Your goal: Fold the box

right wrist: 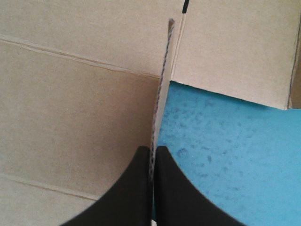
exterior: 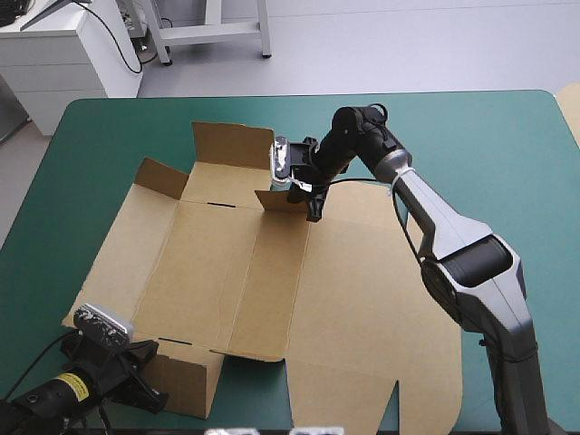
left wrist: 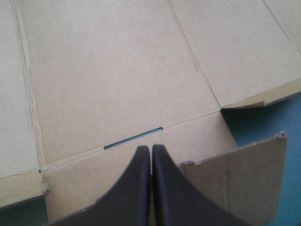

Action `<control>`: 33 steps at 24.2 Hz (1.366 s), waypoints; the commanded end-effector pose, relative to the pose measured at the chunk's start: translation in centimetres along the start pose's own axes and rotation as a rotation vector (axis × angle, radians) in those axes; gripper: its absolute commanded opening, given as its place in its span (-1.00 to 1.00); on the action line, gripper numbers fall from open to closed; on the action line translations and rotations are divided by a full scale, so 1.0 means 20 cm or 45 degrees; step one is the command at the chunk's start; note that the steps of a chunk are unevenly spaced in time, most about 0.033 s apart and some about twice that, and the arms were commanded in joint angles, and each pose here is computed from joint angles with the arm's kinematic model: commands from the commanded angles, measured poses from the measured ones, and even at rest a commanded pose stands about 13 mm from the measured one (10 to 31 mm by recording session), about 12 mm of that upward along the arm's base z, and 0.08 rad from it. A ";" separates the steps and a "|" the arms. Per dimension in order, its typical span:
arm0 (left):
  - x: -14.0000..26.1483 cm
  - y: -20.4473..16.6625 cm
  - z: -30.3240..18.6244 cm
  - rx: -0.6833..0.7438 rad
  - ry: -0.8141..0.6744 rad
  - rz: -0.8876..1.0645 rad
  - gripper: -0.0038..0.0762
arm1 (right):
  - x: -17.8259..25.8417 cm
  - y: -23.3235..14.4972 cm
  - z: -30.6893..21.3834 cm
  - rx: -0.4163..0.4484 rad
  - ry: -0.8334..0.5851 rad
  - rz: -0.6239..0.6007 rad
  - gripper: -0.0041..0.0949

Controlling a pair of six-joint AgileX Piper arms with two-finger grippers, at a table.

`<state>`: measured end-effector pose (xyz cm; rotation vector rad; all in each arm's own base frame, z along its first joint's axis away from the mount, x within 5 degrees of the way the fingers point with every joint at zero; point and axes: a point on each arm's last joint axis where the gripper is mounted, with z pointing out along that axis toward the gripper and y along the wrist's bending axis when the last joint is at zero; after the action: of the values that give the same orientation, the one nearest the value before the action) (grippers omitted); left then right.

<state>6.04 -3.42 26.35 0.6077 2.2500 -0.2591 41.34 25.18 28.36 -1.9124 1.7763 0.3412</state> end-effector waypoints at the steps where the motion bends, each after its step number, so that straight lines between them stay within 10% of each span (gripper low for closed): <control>1: -0.07 0.00 -0.03 0.006 -0.103 -0.019 -0.92 | -0.11 0.03 -0.24 0.097 -0.083 -0.108 -0.96; 33: -0.07 0.00 -0.02 -0.001 -0.109 -0.015 -0.92 | -0.11 0.02 -0.25 0.078 -0.172 -0.105 -0.96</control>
<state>6.07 -3.43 26.38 0.6061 2.2457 -0.2593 41.31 25.26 28.79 -1.9098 1.6812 0.4382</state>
